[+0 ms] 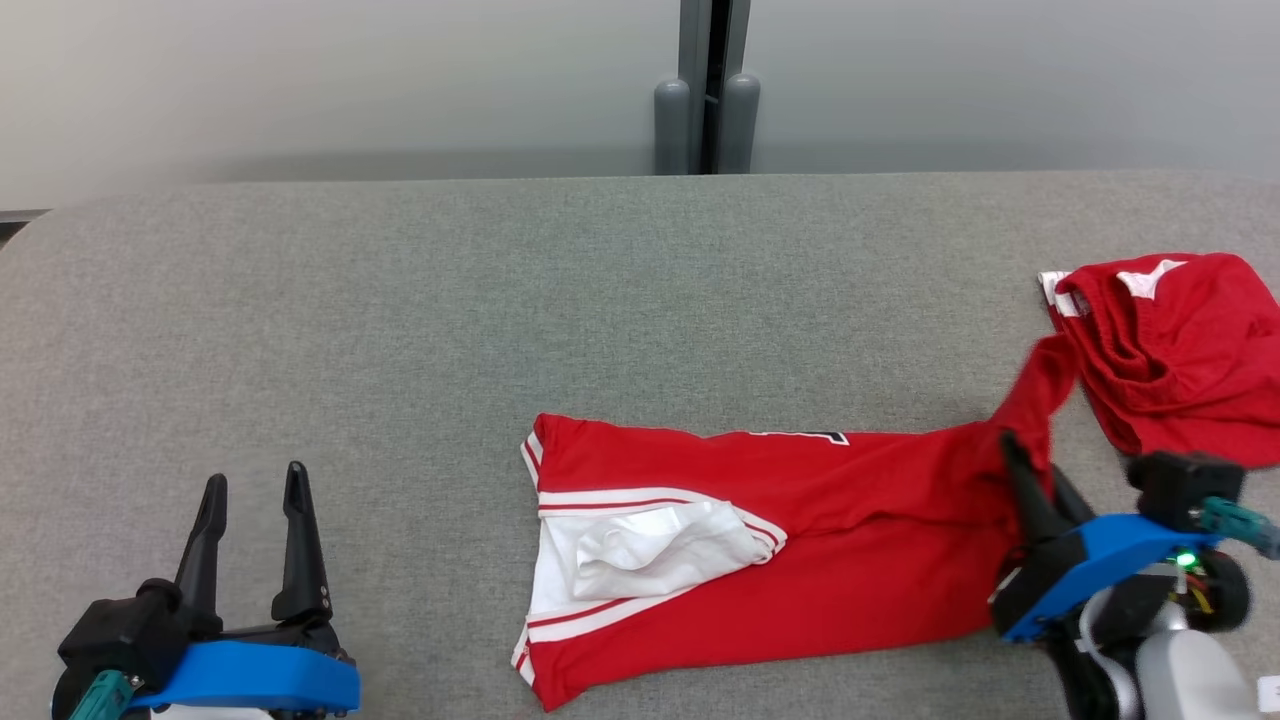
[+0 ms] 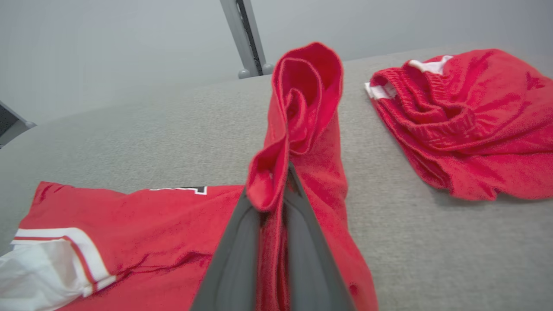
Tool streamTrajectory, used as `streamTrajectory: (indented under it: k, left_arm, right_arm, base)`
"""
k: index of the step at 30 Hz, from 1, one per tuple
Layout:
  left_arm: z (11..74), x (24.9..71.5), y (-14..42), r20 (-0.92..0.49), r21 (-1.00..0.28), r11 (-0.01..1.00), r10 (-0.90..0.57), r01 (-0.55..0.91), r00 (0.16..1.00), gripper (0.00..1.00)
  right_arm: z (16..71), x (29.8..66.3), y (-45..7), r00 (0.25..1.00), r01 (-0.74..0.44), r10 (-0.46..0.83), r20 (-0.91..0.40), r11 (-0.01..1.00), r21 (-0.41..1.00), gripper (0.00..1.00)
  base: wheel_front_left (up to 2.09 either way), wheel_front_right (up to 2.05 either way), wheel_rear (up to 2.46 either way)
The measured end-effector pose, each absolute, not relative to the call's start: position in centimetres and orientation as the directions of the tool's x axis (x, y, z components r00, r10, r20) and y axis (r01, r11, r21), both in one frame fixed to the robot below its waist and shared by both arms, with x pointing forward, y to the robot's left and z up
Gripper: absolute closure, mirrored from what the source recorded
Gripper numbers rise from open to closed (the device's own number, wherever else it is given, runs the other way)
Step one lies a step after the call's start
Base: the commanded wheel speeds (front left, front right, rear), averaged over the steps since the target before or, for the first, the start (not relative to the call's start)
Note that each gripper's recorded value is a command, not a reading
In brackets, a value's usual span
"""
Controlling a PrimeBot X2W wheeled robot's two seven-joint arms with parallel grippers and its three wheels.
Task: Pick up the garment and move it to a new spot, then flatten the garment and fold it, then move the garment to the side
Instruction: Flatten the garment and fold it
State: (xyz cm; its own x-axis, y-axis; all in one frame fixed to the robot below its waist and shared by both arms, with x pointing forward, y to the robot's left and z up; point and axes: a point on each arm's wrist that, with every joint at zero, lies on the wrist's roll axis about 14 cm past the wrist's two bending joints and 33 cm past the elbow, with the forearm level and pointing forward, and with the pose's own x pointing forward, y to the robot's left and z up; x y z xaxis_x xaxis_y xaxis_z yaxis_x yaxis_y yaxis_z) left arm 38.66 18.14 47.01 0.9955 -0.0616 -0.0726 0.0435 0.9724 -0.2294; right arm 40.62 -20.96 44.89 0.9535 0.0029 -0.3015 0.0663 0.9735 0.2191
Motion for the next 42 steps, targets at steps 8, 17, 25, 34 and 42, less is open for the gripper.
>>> streamTrajectory:
  k: [8, 17, 25, 34, 42]
  left_arm:
    - [47.2, 38.1, 19.5, -0.070, -0.223, 0.975, -0.021, 0.005, 0.997, 0.00]
    - [47.4, 37.3, 20.8, -0.066, -0.235, 0.971, 0.027, -0.042, 0.997, 0.00]
    - [47.1, 36.8, 21.5, -0.073, -0.241, 0.968, 0.054, -0.070, 0.996, 0.00]
    - [46.7, 36.9, 21.2, -0.080, -0.246, 0.967, 0.048, -0.066, 0.996, 0.00]
    - [47.3, 37.8, 19.5, -0.056, -0.239, 0.971, -0.011, -0.003, 0.998, 0.00]
  right_arm:
    - [46.0, 40.0, -6.3, 0.873, -0.301, 0.427, -0.235, 0.852, 0.428, 1.00]
    - [46.4, 38.7, 2.8, 0.724, -0.519, 0.660, -0.199, 0.712, 0.473, 1.00]
    - [45.0, 38.4, 5.2, 0.663, -0.549, 0.713, -0.227, 0.669, 0.501, 1.00]
    - [45.5, 38.9, 6.4, 0.654, -0.566, 0.733, -0.186, 0.638, 0.522, 0.00]
    - [46.4, 42.7, 2.1, 0.792, -0.508, 0.600, -0.116, 0.752, 0.419, 0.00]
  base:
    - [0.00, 0.00, 0.00]
    - [0.00, 0.00, 0.00]
    - [0.00, 0.00, 0.00]
    - [0.00, 0.00, 0.00]
    - [0.00, 0.00, 0.00]
